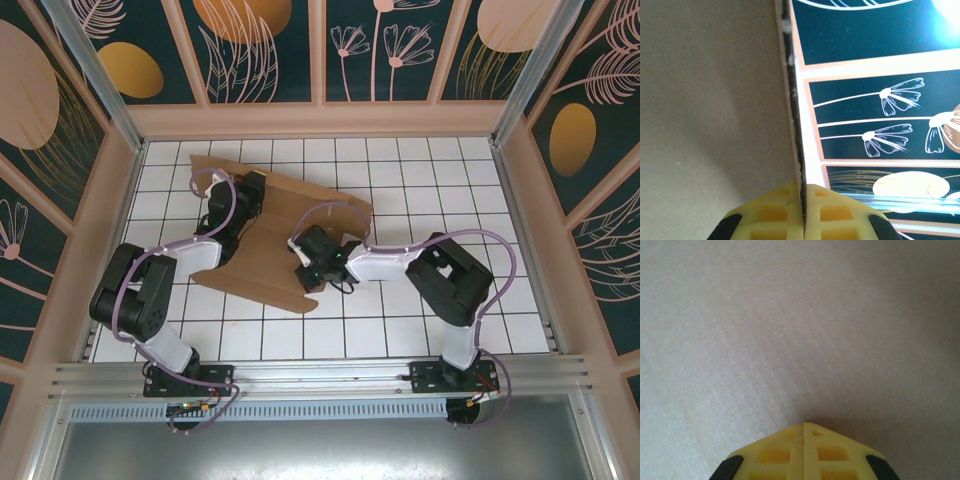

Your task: Fold the paper box

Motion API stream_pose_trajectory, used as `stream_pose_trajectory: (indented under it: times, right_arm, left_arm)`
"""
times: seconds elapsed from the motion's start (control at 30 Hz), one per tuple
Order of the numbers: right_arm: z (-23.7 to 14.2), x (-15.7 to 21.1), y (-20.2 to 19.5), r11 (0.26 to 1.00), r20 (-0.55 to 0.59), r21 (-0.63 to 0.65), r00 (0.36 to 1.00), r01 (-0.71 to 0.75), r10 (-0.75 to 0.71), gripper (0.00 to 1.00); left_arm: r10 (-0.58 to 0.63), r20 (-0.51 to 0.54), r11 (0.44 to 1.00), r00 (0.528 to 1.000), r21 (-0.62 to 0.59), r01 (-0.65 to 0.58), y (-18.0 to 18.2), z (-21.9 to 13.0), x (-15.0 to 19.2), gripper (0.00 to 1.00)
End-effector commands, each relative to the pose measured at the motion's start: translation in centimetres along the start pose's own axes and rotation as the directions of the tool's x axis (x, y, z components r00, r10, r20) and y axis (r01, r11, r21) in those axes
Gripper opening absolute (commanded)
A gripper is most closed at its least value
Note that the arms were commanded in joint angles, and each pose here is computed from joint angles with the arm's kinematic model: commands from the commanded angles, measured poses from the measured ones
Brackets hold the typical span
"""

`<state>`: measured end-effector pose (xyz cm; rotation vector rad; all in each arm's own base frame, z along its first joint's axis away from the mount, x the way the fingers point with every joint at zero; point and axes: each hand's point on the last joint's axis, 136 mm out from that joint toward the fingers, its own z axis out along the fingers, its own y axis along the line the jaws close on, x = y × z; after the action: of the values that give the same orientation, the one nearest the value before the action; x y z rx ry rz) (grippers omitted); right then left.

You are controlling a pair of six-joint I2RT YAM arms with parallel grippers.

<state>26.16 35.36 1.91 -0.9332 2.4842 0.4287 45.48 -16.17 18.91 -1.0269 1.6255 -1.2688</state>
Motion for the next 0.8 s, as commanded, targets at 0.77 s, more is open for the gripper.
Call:
stream_pose_trajectory:
  times: [0.77]
  right_arm:
    - [-5.7,-2.4,-9.1,0.968,0.064,0.070,0.969,-0.241,0.237,0.13]
  left_arm:
    - [0.117,0.044,0.988,0.992,-0.102,-0.111,4.2,2.1,1.1,0.00]
